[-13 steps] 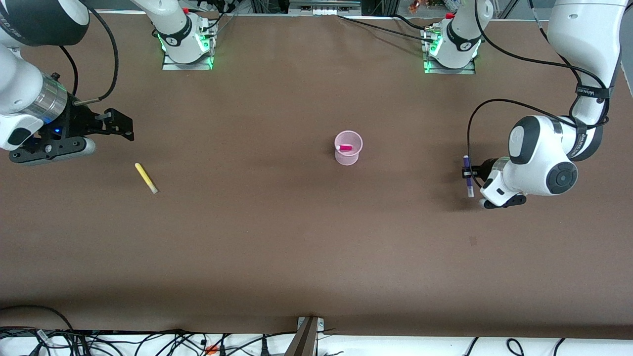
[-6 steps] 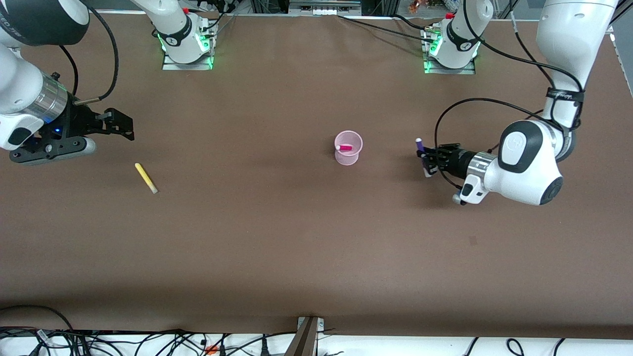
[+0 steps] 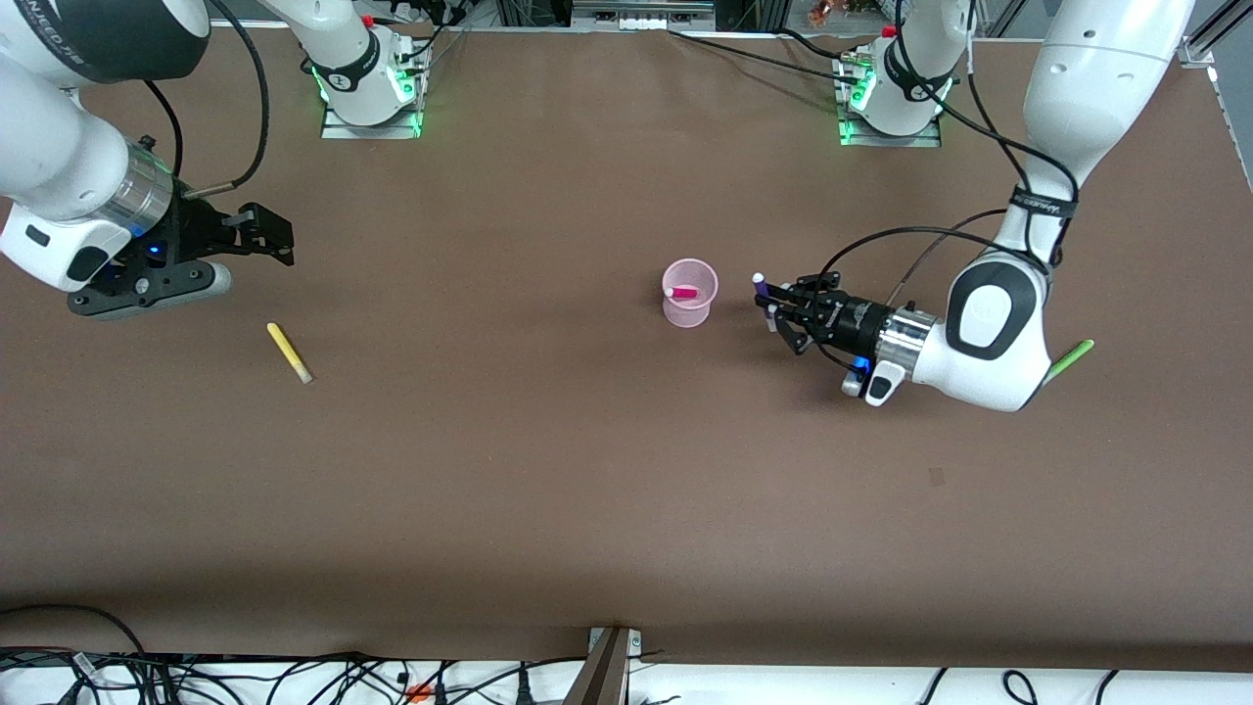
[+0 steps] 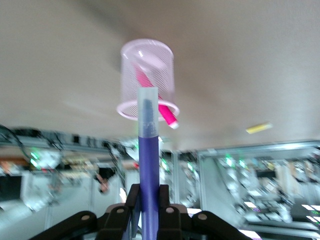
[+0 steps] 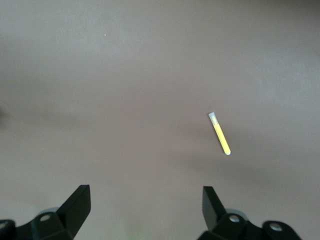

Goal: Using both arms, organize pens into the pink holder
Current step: 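Lift the blue marker with the left gripper and carry it to the cup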

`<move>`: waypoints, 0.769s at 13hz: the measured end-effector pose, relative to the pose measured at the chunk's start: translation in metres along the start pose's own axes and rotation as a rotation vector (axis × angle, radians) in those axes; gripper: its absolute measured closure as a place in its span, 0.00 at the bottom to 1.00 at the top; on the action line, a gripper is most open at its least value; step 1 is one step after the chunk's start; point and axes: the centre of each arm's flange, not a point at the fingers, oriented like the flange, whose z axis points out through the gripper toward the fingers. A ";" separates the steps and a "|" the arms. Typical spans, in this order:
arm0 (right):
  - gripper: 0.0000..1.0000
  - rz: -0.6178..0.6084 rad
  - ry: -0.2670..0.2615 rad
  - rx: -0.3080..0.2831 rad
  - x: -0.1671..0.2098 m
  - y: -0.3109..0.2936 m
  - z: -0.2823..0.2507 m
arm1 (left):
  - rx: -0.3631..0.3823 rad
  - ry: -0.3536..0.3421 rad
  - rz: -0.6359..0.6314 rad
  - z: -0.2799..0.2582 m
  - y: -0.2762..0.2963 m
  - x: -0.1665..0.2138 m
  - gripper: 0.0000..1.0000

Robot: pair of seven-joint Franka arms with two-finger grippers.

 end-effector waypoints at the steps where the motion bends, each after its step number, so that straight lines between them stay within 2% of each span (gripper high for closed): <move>1: 0.00 0.007 0.007 0.000 0.000 -0.001 -0.002 | -0.038 -0.054 -0.027 0.006 0.001 0.010 0.82; 3: 0.00 0.026 0.032 0.002 0.001 -0.006 -0.014 | -0.091 -0.149 -0.075 0.022 -0.001 0.026 0.82; 4: 0.00 0.045 0.038 0.003 0.001 -0.015 -0.017 | -0.095 -0.175 -0.093 0.032 -0.003 0.031 0.82; 7: 0.00 0.063 0.028 0.002 0.001 -0.039 -0.014 | -0.082 -0.225 -0.116 0.058 -0.010 0.028 0.82; 9: 0.00 0.084 0.019 -0.001 0.001 -0.027 -0.012 | -0.083 -0.248 -0.122 0.074 -0.015 0.015 0.82; 10: 0.00 0.104 0.014 -0.003 0.001 -0.016 -0.011 | -0.082 -0.239 -0.122 0.083 -0.017 0.009 0.82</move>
